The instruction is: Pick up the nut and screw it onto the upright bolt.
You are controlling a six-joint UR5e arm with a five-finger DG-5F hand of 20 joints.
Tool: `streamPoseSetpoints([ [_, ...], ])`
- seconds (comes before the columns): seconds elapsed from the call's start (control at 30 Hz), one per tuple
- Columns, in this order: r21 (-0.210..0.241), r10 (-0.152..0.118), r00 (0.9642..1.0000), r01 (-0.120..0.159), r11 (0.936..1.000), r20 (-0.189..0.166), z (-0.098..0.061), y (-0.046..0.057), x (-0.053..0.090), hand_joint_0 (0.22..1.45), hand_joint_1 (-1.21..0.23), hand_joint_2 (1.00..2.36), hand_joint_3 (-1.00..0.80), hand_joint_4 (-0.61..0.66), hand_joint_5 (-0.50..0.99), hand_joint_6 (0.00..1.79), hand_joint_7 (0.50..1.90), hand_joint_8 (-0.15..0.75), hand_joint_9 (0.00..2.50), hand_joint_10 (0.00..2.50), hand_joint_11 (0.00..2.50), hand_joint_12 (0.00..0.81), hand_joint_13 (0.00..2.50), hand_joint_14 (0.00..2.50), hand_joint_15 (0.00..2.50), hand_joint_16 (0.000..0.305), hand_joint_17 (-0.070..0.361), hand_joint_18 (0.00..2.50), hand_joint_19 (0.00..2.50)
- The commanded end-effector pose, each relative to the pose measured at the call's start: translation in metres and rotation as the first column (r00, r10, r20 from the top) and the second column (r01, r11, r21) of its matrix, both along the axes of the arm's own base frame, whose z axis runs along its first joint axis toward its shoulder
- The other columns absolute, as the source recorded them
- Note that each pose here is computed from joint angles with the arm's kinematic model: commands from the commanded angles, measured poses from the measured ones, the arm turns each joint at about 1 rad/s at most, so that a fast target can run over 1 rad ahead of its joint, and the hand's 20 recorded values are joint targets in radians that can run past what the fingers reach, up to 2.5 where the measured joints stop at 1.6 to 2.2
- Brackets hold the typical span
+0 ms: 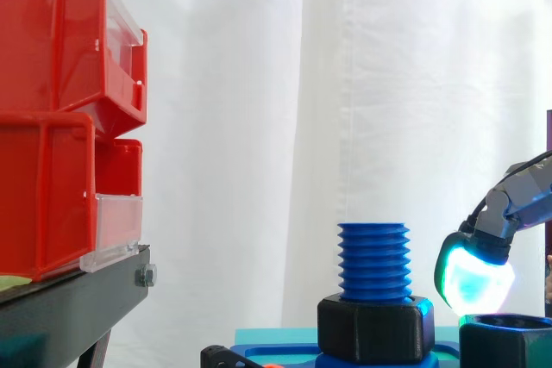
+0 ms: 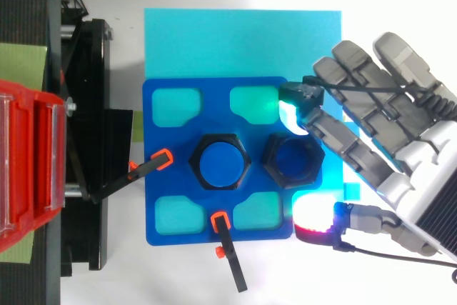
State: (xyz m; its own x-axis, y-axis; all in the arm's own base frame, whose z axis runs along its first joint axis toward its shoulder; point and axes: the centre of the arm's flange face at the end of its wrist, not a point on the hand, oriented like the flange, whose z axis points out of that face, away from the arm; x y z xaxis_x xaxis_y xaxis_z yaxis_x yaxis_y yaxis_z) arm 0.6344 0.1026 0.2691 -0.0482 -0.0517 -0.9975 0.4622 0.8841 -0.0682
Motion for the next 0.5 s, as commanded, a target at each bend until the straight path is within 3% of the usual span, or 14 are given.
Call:
streamPoseSetpoints([
  [0.0,0.0,-0.002,1.0,0.002,1.0,-0.002,-0.0005,-0.0015,0.0001,0.38,-0.52,1.0,-0.5,0.26,-0.23,0.5,0.76,0.314,0.3,0.0,0.0,0.44,0.27,0.0,0.0,0.058,0.13,0.06,0.0],
  [0.47,0.005,-0.001,1.0,0.001,1.0,-0.001,-0.0007,-0.0015,-0.0001,0.43,-0.55,1.0,-0.5,0.3,-0.21,0.5,0.9,0.303,0.32,0.0,0.0,0.414,0.29,0.0,0.0,0.053,0.119,0.09,0.0],
])
